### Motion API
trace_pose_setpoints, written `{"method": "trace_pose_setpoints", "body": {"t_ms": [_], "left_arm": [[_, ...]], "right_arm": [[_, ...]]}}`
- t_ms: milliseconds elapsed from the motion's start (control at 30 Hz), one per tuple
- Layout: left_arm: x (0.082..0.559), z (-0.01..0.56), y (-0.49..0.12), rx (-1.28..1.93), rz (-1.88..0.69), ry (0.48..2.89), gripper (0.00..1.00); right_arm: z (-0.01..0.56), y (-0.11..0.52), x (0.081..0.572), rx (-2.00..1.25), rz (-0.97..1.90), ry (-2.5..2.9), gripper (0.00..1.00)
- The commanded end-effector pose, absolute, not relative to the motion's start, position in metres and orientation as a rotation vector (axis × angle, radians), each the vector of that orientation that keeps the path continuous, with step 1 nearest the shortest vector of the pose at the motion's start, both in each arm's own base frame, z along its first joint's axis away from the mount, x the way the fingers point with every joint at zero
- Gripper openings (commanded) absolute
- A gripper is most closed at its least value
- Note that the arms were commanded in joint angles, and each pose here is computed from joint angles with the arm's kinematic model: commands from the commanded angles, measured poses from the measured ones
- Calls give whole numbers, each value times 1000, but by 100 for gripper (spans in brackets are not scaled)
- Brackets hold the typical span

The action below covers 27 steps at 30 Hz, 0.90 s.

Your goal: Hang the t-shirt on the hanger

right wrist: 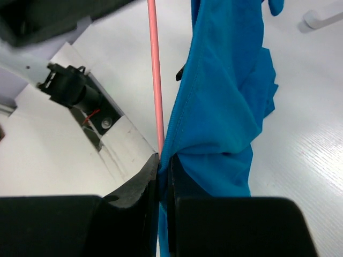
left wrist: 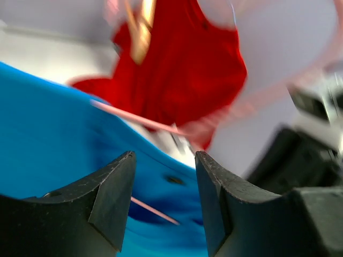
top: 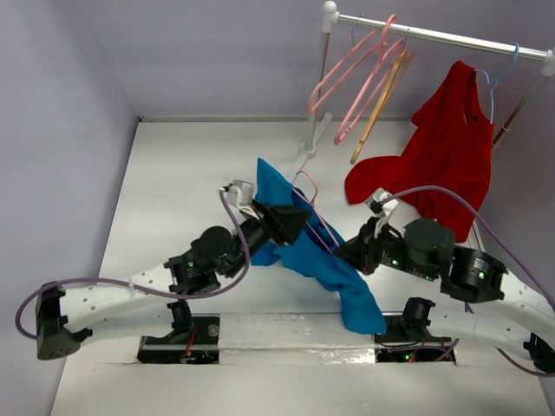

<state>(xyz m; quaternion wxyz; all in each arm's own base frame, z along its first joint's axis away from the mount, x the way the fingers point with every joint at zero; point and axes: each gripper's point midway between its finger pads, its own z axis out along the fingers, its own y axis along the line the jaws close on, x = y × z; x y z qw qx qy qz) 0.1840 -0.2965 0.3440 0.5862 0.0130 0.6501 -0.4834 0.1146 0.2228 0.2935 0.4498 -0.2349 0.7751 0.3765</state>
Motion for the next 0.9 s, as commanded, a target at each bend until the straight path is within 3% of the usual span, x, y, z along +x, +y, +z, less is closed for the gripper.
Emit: {"method": "trace_pose_setpoints", "body": {"t_ms": [0,233,467,567,600,633,667,700,733,833,867], "left_arm": [[162,342,-324,107,-1229,1509,45],[155,352,-339,123,-1271,1475,50],[171,348,-345,72,-1190,1490,46],[172,350,-346,56,-1198,1478,20],[173,354,-343,38,-1204,1467,0],[174,355,-341,21,-1206,1465,0],[176,355,-339,6,-1200,1463,0],[176,357,-336,-7,-1204,1457,0],[176,358,-335,-20,-1209,1457,0],[178,363,-329,-46,-1213,1456,0],[180,363,-329,-54,-1223,1457,0]], "right_arm": [[321,233,131,-511,943,1797,0],[314,241,134,-514,944,1812,0],[301,251,132,-537,963,1838,0],[292,255,135,-539,948,1868,0],[290,255,137,-527,937,1877,0],[289,254,137,-517,933,1880,0],[288,253,139,-511,922,1883,17],[288,251,139,-505,914,1884,28],[288,249,139,-502,915,1880,48],[285,243,139,-503,894,1884,73],[285,241,139,-501,886,1884,77]]}}
